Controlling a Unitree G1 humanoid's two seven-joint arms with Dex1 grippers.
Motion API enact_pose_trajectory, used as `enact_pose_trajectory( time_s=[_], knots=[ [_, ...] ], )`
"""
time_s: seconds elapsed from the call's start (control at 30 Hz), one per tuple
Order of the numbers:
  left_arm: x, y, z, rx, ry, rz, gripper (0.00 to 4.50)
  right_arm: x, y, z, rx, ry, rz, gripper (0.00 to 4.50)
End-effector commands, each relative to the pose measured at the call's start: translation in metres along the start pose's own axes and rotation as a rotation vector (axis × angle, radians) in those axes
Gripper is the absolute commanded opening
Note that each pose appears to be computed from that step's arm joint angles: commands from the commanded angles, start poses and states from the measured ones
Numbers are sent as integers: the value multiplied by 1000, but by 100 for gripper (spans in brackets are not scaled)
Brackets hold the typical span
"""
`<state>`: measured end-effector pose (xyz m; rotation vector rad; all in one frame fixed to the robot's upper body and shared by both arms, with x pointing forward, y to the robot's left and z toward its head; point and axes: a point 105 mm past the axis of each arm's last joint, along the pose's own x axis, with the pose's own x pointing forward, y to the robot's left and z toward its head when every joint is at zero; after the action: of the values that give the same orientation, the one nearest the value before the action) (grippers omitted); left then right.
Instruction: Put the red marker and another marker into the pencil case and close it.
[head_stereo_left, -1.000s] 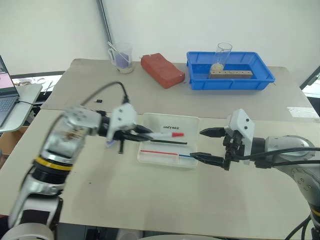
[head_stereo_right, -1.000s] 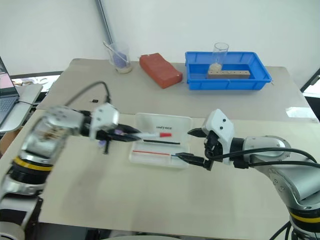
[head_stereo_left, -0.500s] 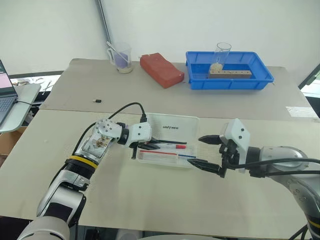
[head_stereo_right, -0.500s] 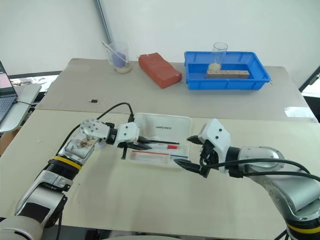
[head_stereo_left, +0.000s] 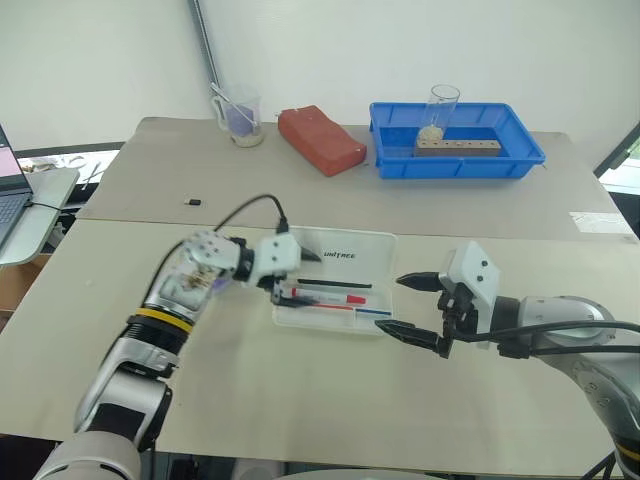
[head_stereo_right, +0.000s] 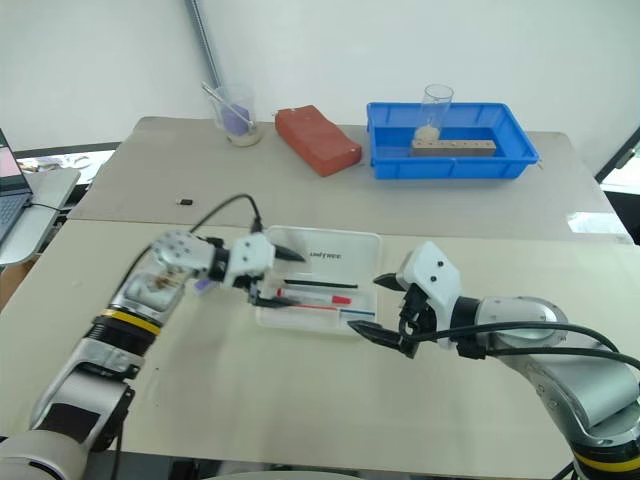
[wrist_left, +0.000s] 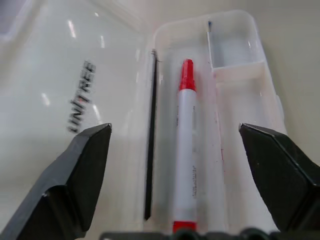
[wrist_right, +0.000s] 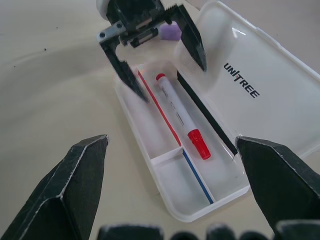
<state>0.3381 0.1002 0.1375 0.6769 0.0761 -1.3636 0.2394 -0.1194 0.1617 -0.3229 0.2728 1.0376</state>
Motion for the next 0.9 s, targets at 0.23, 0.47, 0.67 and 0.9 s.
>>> enact_pose_trajectory(
  time_s=[0.23, 0.47, 0.67, 0.9],
  knots=[
    [-91, 25, -26, -274, 72, 469, 446, 24, 16, 49, -104, -157, 160, 450],
    [-92, -8, -89, -475, 167, 619, 446, 32, 23, 67, -154, -188, 255, 450],
    [-88, -14, -119, -564, 170, 674, 422, 34, 20, 69, -156, -185, 249, 450],
    [-85, -8, -118, -541, 140, 638, 132, 34, 15, 64, -144, -171, 215, 450]
  ],
)
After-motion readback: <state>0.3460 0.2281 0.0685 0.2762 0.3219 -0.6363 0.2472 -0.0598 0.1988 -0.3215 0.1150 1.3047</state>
